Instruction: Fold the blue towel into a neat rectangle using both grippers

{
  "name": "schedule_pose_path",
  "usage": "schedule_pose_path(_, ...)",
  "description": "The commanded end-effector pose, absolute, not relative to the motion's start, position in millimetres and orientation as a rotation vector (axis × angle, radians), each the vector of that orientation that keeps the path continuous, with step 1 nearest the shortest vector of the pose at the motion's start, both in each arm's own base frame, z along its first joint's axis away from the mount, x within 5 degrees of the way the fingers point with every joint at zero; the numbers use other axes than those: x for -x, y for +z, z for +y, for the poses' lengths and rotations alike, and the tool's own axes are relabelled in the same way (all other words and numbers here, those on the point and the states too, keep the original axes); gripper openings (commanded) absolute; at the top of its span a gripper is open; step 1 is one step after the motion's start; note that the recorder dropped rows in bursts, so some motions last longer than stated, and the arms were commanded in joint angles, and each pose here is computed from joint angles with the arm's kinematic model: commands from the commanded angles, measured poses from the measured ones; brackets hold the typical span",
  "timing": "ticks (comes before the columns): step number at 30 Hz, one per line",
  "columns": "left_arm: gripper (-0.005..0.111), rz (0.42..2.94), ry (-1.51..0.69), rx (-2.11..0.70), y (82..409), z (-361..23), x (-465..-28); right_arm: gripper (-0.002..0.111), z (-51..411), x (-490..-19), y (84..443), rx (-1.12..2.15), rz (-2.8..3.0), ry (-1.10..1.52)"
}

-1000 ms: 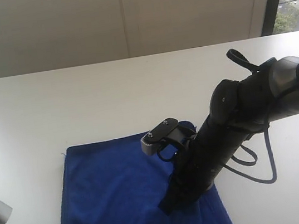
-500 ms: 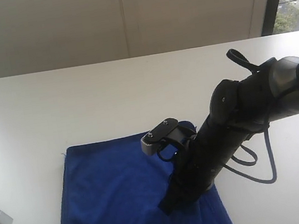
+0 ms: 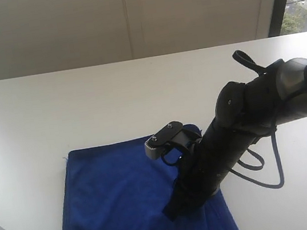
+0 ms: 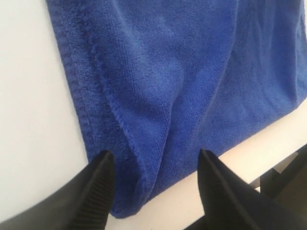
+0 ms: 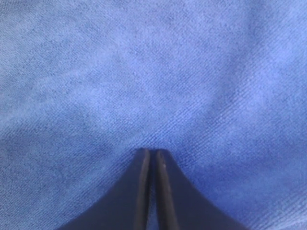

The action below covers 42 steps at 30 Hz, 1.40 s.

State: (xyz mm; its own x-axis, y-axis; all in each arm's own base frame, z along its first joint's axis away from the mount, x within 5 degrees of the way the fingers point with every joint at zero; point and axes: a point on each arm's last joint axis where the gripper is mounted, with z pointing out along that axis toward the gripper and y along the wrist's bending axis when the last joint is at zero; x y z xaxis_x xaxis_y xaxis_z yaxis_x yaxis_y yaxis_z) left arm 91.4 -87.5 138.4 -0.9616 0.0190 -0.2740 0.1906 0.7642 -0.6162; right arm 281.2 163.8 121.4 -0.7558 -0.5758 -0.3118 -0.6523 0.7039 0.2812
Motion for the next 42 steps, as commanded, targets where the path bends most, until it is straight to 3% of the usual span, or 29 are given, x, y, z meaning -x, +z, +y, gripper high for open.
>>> schedule_pose_path(1,0.057,2.673,-1.025,-0.146,139.0,-89.1,-92.9,0.007,160.7,-277.7,103.4,1.033,2.753,0.532)
schedule_pose_path(34,0.051,2.738,-1.005,-0.155,126.0,-94.6,-107.2,0.007,160.7,-277.9,103.4,1.038,2.749,0.53)
schedule_pose_path(39,0.036,2.738,-1.002,-0.154,125.9,-94.5,-107.3,0.007,160.7,-277.9,103.4,1.038,2.749,0.53)
schedule_pose_path(42,0.034,2.738,-0.999,-0.154,125.8,-94.3,-107.4,0.007,160.7,-277.9,103.4,1.038,2.749,0.53)
